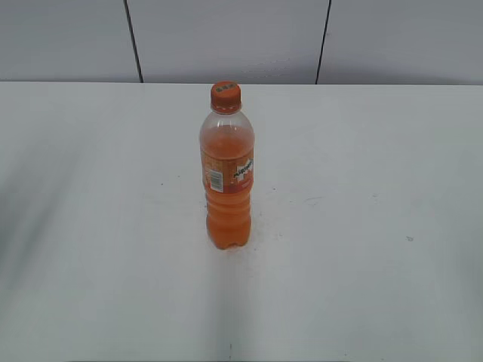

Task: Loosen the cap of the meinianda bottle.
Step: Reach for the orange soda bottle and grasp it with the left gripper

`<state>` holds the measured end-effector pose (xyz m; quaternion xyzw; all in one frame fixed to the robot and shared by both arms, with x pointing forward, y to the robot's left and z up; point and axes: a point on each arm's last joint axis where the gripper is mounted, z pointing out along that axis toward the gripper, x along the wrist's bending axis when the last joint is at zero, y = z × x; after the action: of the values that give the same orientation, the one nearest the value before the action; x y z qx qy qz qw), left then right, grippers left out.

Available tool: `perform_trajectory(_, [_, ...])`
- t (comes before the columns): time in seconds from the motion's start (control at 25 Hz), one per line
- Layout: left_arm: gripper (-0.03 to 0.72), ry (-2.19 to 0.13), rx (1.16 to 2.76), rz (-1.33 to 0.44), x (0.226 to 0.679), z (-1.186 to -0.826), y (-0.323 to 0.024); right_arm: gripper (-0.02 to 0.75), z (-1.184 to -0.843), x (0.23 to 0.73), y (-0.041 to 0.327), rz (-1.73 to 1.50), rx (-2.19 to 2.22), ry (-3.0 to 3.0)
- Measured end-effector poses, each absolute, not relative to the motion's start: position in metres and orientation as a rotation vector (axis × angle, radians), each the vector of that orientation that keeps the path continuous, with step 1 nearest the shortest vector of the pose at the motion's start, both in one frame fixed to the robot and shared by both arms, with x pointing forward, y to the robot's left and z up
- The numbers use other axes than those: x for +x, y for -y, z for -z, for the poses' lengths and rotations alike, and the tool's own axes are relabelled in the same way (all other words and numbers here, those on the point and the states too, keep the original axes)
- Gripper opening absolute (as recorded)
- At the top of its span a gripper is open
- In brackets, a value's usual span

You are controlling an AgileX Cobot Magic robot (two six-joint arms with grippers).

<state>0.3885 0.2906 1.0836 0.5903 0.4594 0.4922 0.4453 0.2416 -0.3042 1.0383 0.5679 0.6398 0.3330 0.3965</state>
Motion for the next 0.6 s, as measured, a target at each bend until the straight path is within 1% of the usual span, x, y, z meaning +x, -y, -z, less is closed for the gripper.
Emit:
perform_trajectory(0.16, [0.435, -1.134, 1.474, -1.203, 0.405, -1.077, -0.288, 0.544, -1.038, 0.242, 0.304, -0.844, 1.439, -1.621])
perform_trajectory(0.24, [0.434, -1.159, 1.510, -1.174, 0.417, -1.067, -0.287, 0.544, -1.038, 0.242, 0.304, -0.844, 1.439, -1.621])
perform_trajectory(0.48, [0.384, -1.194, 1.565, -1.124, 0.439, -1.048, -0.284, 0.544, -1.038, 0.242, 0.304, -0.844, 1.439, -1.621])
perform_trajectory(0.6, [0.376, -1.214, 1.594, -1.096, 0.450, -1.036, -0.283, 0.544, -1.038, 0.242, 0.304, -0.844, 1.439, -1.621])
